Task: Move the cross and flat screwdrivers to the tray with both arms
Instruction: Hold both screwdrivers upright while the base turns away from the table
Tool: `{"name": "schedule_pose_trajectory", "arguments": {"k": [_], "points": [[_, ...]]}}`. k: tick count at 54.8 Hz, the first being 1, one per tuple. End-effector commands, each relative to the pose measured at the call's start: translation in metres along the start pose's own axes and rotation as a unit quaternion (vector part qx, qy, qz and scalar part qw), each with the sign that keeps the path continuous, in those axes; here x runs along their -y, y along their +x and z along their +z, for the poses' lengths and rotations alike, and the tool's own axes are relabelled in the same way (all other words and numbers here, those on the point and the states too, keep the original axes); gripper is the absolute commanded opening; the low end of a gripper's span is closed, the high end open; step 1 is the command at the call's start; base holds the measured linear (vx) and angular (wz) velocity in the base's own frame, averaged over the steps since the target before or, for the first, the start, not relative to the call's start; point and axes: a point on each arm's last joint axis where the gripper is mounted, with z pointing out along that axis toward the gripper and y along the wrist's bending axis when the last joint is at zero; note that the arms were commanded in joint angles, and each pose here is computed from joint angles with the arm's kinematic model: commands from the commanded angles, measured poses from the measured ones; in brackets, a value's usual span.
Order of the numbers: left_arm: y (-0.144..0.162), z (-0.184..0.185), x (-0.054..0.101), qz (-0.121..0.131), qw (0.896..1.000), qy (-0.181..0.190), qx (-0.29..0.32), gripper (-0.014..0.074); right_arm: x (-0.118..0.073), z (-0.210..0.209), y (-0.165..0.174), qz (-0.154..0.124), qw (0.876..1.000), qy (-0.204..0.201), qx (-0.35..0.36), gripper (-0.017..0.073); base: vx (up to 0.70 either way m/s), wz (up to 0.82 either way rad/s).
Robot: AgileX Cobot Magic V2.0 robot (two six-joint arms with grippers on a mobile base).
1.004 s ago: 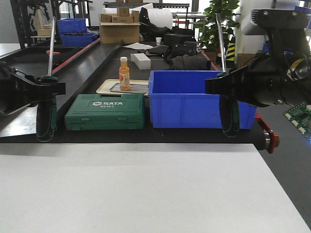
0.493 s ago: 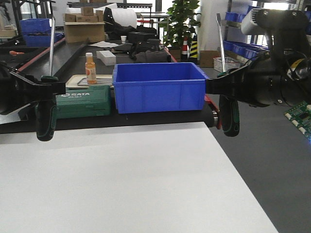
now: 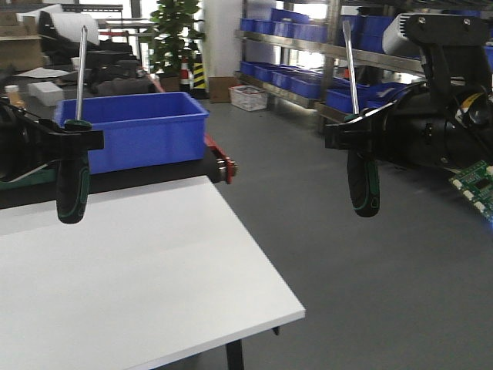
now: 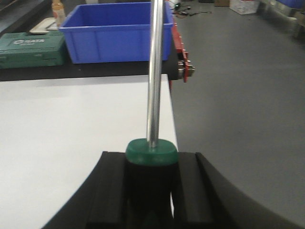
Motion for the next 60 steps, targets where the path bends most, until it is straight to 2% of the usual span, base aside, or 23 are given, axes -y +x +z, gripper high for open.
{"name": "schedule_pose_trajectory", "arguments": {"k": [1,32,60], "points": [[-0.0224,-0.0173,0.0088,-0.009,0.998,-0.002,0.063,0.0004,-0.0006,-0.0240,-0.0280,0.000,0.996,-0.004,0.092,-0.0008,-0.17,-0.67],[-0.0225,-0.0173,0.0088,-0.009,0.998,-0.002,0.063,0.0004,-0.0006,-0.0240,-0.0281,0.000,0.996,-0.004,0.092,-0.0008,-0.11,-0.66],[-0.0225,-0.0173,0.0088,-0.009,0.998,-0.002,0.063,0.0004,-0.0008,-0.0240,-0.0280,0.000,0.996,-0.005,0.092,-0.0008,0.09,-0.46]]}}
